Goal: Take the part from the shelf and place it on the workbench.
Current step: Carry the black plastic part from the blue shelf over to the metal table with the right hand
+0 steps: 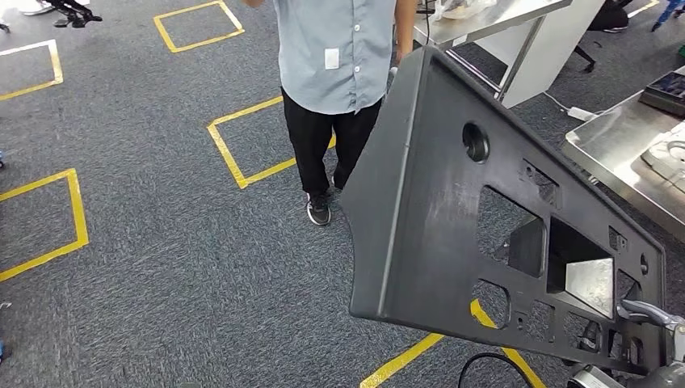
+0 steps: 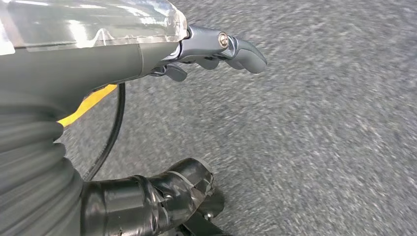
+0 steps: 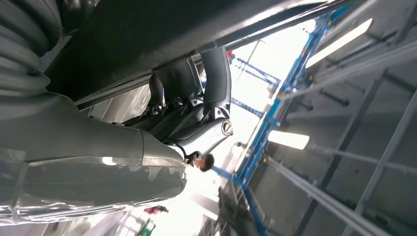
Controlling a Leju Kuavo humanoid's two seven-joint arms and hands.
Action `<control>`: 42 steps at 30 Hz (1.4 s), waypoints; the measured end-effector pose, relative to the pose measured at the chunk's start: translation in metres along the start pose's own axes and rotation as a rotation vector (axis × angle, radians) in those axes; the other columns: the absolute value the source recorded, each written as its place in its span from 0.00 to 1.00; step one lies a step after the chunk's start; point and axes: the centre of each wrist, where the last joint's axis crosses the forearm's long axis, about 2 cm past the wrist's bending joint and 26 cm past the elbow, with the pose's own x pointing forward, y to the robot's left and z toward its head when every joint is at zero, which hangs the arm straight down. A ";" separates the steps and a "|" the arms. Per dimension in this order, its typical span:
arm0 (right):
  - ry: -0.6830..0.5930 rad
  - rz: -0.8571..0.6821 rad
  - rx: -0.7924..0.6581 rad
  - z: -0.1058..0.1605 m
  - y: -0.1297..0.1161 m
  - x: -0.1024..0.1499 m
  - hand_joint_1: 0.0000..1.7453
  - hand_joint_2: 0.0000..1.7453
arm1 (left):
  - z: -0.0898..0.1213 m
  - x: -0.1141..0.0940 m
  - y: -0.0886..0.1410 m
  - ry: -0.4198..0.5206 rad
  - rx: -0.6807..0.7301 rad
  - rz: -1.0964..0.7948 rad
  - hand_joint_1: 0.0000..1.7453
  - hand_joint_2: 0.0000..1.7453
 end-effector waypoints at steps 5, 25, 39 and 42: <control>0.001 0.001 0.001 0.000 0.000 0.000 1.00 1.00 | -0.001 0.001 0.000 -0.003 0.000 0.000 0.00 1.00; -0.002 0.006 0.011 -0.001 -0.001 -0.002 1.00 1.00 | -0.001 0.003 -0.001 -0.018 -0.004 0.006 0.00 1.00; 0.005 0.007 0.019 0.000 0.000 -0.003 1.00 1.00 | -0.001 0.001 0.001 -0.018 -0.004 0.007 0.00 1.00; 0.001 0.009 0.021 0.000 0.000 -0.003 1.00 1.00 | 0.000 -0.001 0.000 -0.014 -0.005 0.007 0.00 1.00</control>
